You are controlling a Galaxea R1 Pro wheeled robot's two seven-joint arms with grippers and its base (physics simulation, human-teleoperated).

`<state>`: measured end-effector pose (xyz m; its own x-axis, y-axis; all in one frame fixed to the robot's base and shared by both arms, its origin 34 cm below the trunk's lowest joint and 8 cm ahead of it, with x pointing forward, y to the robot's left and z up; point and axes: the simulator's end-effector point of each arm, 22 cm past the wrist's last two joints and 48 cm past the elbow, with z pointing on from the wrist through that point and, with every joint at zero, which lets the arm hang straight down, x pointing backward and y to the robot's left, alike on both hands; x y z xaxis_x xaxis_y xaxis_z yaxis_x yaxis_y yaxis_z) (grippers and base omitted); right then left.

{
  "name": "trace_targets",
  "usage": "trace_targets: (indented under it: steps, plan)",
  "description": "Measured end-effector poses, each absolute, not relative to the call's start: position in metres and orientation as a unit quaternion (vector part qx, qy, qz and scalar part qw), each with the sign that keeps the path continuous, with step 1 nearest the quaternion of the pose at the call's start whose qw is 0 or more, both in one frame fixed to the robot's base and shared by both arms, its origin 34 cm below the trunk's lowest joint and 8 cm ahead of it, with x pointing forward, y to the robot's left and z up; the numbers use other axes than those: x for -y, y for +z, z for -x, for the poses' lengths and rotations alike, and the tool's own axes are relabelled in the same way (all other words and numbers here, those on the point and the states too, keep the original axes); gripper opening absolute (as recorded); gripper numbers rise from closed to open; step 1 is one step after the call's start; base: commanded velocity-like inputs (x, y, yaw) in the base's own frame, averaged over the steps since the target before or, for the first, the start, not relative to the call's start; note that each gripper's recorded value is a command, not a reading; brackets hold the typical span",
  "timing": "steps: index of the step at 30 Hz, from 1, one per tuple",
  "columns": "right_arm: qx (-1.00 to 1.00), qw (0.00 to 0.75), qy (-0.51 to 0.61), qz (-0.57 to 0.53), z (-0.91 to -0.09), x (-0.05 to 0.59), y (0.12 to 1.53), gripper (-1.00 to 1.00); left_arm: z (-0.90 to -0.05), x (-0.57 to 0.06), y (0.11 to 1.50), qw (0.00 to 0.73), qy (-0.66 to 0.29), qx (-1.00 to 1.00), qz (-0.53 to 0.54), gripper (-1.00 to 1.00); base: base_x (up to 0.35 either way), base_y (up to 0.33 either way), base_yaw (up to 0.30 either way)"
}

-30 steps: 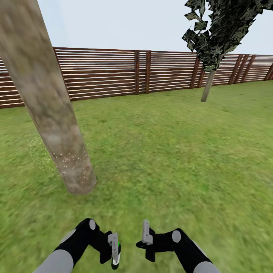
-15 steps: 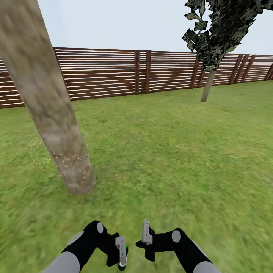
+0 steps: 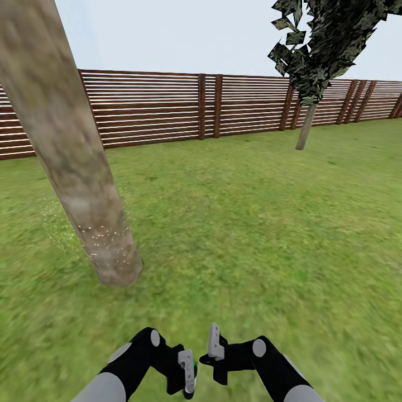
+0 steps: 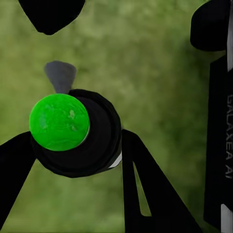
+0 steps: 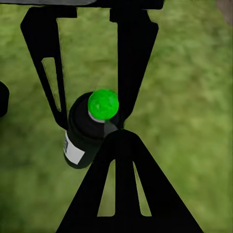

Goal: In the garden, pick up the pesticide atomizer on the floor and spray pesticide onto both trees until each tree trunk is fully covered.

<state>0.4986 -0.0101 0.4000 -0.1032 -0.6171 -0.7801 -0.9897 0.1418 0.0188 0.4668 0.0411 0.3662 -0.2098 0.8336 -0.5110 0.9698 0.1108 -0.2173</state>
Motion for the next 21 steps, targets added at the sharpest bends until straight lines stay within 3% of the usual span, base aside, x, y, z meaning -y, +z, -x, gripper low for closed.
trace_targets:
  steps: [21]
  plan:
    - [-0.684, 0.321, 0.29, 0.587, -0.498, 0.01, 0.4, -1.0, -0.466, -0.026, 0.372, 0.144, -0.28, -0.735, -0.6, -1.0, 0.0, 0.0, 0.0]
